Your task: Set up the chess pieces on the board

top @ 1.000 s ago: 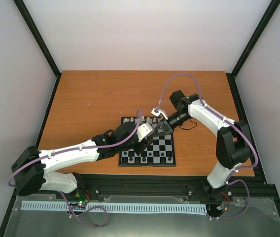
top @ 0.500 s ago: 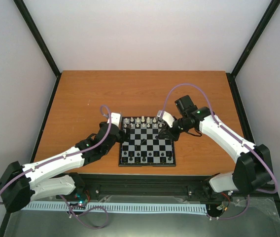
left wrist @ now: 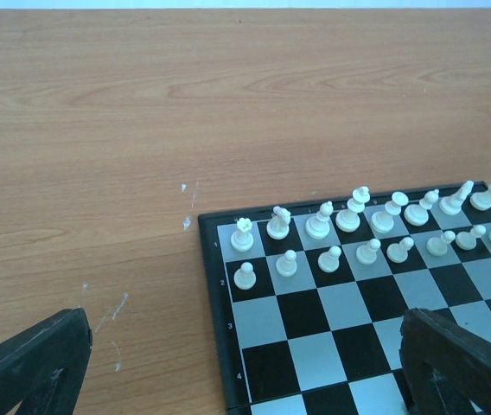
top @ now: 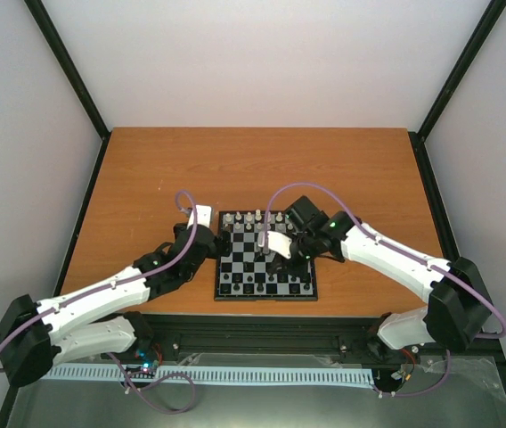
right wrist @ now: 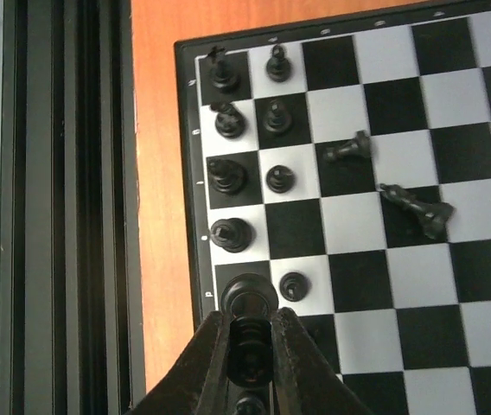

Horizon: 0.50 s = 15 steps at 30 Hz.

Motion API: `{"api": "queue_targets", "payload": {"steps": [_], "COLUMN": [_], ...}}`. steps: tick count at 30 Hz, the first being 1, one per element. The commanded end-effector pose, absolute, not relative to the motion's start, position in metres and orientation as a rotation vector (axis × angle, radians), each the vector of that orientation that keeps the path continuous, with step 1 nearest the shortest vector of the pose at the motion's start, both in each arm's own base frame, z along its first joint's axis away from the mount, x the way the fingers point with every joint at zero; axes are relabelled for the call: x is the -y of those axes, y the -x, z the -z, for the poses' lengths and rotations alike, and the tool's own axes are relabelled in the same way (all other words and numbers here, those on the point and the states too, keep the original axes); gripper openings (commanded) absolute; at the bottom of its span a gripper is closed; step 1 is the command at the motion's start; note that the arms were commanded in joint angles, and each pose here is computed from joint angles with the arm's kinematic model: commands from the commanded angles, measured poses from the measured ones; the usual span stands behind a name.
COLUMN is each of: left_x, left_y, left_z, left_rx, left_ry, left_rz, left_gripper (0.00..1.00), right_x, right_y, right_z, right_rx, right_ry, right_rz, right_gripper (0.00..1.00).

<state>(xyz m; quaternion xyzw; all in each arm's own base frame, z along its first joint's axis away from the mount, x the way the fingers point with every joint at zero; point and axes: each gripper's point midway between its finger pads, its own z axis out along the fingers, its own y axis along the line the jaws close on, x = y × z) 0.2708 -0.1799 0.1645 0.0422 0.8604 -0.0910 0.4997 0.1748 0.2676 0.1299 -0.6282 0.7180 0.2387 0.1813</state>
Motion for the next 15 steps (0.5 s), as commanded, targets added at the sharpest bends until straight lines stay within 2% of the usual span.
{"api": "queue_targets", "payload": {"steps": [1, 6, 10, 15], "left_x": [0.170, 0.142, 0.101, 0.120], "left_y": [-0.269, -0.265, -0.266, -0.280], "left_z": [-0.187, -0.199, -0.175, -0.176], "left_rx": [-1.991, -1.904, -1.867, -1.985], "left_ry": [-0.059, 0.085, 0.423, 0.212], "left_rz": [0.250, 0.244, 0.126, -0.050], "left_gripper": [1.00, 1.00, 1.00, 1.00], "right_x": [-0.270, -0.269, -0.271, -0.274], "right_y": [-0.165, -0.148, -0.142, -0.145], "right_z": [-0.109, -0.089, -0.081, -0.070], "right_rx": [-1.961, -1.919, -1.913, -1.939], "right_ry": [1.897, 2.006, 2.050, 2.070], "right_rz": [-0.564, -0.528, -0.528, -0.490], "right_gripper": [0.08, 0.08, 0.08, 0.07]}}
